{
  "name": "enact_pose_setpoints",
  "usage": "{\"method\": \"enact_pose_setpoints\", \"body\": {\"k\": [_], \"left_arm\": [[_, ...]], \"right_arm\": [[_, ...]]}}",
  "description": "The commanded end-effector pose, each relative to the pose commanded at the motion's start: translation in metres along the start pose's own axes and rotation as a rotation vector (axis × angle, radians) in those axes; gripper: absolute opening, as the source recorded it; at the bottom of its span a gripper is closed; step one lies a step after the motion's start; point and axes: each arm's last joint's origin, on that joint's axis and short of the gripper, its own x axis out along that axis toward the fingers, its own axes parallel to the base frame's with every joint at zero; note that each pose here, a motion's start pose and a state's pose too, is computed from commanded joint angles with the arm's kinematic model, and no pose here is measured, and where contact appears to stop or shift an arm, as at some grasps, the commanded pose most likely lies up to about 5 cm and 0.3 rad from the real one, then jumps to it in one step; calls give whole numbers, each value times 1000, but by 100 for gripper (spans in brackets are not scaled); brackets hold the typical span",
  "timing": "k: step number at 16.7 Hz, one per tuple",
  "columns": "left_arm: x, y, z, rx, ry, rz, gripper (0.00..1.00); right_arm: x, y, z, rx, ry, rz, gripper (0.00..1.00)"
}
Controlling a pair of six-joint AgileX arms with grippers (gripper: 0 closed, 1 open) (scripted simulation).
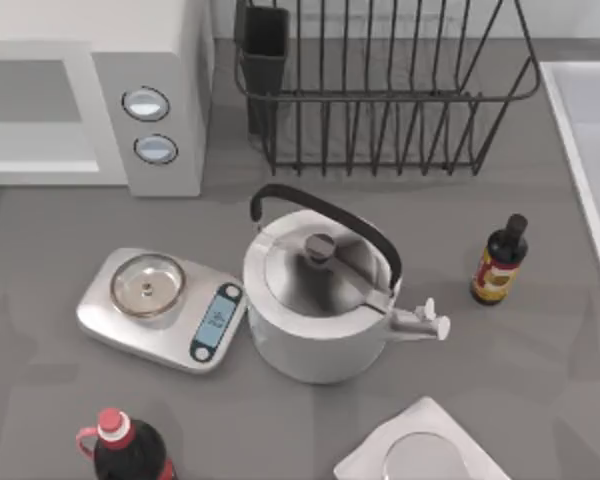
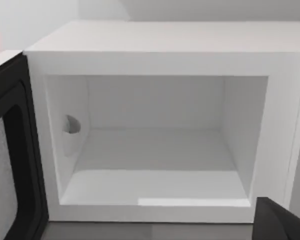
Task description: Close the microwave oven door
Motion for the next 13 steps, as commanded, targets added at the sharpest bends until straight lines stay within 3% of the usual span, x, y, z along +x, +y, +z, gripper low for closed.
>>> {"method": "enact_pose_setpoints", "body": {"k": [13], "left_arm": [[-5,15,-5,1,0,0,0]], "right_arm": [[0,0,0,0,0,0,100]]}}
